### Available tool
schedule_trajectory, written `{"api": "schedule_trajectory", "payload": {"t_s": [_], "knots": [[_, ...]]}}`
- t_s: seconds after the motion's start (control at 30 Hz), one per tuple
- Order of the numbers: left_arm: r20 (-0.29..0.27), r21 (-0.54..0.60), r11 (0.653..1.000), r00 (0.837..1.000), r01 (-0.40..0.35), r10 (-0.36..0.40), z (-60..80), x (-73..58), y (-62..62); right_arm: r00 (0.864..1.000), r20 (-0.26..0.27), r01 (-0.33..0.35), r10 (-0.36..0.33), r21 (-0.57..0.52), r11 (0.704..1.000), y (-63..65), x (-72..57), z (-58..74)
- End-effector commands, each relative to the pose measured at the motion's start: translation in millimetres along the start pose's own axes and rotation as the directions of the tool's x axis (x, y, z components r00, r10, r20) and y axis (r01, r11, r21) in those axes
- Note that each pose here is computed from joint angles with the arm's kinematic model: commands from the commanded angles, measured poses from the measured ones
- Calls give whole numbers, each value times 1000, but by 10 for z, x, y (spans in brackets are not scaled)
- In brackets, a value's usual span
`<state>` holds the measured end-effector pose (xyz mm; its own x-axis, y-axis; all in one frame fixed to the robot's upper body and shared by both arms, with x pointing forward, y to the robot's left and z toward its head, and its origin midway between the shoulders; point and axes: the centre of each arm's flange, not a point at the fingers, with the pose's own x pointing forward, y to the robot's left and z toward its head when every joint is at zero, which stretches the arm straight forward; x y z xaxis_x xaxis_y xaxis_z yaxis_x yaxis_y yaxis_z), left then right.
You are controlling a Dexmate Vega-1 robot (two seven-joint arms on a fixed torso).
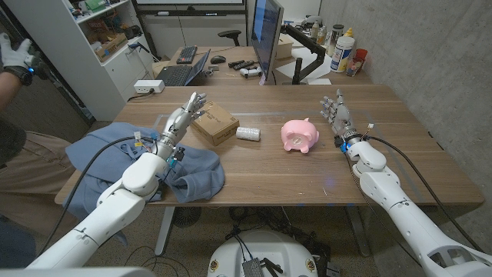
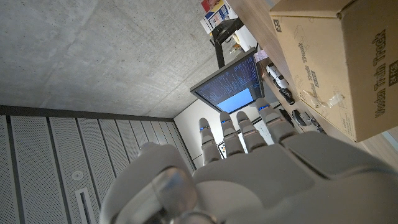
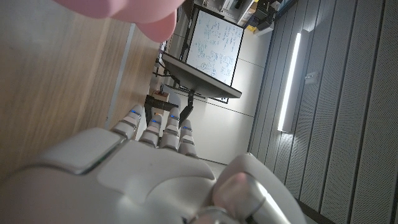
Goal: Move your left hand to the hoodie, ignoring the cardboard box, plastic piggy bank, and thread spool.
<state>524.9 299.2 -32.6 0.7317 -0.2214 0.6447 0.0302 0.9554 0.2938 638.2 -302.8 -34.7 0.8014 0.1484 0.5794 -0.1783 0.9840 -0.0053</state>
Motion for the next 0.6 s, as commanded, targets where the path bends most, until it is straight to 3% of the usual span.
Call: {"api": "schedule_trajectory", "payload": {"t_s": [0.03,0.6], "knots": [[10,17,1000,1000,-17,17,75,-124,26,1000,-7,0,0,5,1000,17,11,-55],[-14,196,980,1000,-20,23,275,-351,31,1000,-13,11,-11,11,1000,-7,-1,-79]]}}
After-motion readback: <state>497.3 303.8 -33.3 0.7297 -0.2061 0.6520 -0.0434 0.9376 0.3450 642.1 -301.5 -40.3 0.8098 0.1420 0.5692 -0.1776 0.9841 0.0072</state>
